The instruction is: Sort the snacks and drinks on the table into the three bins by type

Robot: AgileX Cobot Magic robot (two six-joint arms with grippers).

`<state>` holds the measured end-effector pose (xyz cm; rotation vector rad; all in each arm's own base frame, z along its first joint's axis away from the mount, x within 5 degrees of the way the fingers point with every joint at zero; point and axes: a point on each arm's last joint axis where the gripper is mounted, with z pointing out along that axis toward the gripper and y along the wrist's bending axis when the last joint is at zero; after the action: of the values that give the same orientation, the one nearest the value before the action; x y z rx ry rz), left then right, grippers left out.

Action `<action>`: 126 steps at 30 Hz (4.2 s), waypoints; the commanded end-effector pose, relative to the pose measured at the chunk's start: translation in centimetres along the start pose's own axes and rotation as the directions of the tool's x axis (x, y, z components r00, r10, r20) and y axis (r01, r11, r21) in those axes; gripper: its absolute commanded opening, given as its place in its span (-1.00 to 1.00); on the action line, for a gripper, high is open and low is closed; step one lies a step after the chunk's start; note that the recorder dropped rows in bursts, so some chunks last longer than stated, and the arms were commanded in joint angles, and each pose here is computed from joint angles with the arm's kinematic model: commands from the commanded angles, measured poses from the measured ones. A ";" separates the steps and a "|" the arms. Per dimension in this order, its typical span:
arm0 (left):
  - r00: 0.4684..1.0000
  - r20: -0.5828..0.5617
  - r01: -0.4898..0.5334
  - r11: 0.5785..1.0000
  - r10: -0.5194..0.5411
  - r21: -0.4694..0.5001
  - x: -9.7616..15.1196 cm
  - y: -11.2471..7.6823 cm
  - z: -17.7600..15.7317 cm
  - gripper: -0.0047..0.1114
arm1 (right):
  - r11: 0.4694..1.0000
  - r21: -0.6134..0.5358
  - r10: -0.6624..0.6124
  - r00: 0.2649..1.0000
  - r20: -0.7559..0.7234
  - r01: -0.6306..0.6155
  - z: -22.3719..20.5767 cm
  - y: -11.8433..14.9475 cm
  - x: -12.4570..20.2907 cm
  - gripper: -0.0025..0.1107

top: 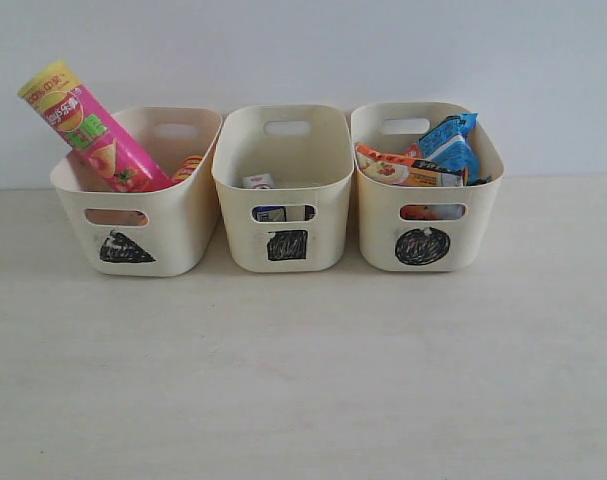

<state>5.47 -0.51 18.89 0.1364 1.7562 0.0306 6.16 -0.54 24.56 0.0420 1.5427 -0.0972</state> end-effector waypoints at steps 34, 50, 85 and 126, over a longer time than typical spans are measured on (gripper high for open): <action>1.000 -0.001 -0.007 1.000 0.007 -0.001 0.1 0.0 0.0 -0.84 | 1.000 -0.005 0.027 0.955 -0.296 -0.029 -1.1 0.3 6.4 -0.93; 1.000 -0.001 -0.007 1.000 0.007 -0.001 0.1 0.0 0.0 -0.84 | 1.000 -0.005 0.027 0.955 -0.296 -0.029 -1.1 0.3 6.4 -0.93; 0.995 -0.011 0.094 0.994 -0.095 -0.046 0.2 0.4 0.0 -0.84 | 1.000 -0.005 0.027 0.955 -0.296 -0.029 -1.1 0.3 6.4 -0.93; 0.995 -0.011 0.094 0.994 -0.095 -0.046 0.2 0.4 0.0 -0.84 | 0.999 -0.004 0.030 0.955 -0.296 -0.032 -1.1 0.3 6.4 -0.93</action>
<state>5.46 -0.06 18.77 0.0208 1.7745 0.0065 5.34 -0.38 18.03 0.0765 1.8490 -0.0550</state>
